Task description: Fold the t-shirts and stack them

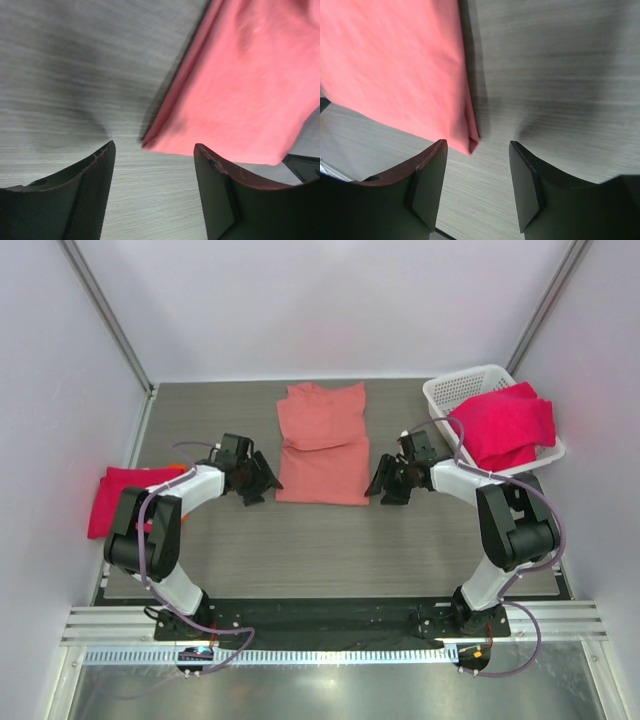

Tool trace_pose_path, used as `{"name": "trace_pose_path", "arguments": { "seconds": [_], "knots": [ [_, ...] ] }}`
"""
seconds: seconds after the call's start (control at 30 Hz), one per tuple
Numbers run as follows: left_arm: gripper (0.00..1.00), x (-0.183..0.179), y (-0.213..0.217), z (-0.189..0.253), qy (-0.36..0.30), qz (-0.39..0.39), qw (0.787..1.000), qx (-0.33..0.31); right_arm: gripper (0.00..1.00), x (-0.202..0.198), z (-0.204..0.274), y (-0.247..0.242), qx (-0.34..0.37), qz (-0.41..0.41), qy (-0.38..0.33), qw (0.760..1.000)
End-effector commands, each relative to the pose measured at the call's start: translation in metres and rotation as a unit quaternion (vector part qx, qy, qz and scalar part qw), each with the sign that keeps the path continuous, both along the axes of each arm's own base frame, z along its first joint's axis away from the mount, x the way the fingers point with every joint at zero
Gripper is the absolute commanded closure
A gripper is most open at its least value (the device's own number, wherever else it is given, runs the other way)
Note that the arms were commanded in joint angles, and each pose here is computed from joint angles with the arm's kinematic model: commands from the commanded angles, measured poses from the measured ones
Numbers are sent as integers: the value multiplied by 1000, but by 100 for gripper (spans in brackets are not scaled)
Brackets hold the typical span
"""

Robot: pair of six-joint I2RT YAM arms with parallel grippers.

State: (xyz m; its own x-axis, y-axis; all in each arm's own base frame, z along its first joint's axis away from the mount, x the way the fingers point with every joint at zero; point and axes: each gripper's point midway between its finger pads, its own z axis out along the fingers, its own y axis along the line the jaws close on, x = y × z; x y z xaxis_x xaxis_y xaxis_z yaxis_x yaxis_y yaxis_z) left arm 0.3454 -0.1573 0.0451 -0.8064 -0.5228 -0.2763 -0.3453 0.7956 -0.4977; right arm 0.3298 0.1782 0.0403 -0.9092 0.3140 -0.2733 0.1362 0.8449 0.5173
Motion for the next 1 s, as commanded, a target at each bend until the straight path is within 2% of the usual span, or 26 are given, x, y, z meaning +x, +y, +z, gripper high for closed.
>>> {"name": "trace_pose_path", "arguments": {
  "seconds": [0.0,0.13,0.23,0.33,0.37,0.47,0.5,0.57,0.83,0.97],
  "knots": [
    [37,-2,-7,8,-24,-17,999,-17,43,0,12,17,39,7,-21,999],
    [40,-11,-5,-2,-11,-18,1000,-19,44,-9,6,30,62,17,-11,998],
    [42,-14,-7,-8,-3,-18,1000,-23,50,-10,-4,28,55,7,-3,998],
    [44,-13,-9,-13,1,-20,999,-31,62,-5,-10,28,52,-1,-2,999],
    [45,-13,-12,-15,4,-22,999,-36,73,-4,-10,29,54,-4,0,999],
    [52,-14,-15,-18,5,-22,999,-43,97,-3,-12,29,53,-7,2,999],
    [53,-14,-13,-19,6,-20,999,-43,99,-2,-11,28,52,-8,0,999],
    [58,-16,-13,-19,5,-21,999,-42,99,-1,-9,27,50,-10,-5,999],
    [63,-18,-21,-33,22,-30,998,-48,99,1,-5,29,54,-10,-8,998],
    [82,-11,-21,-37,19,-24,999,-40,99,1,-3,29,55,-10,-11,998]
  ]
}}
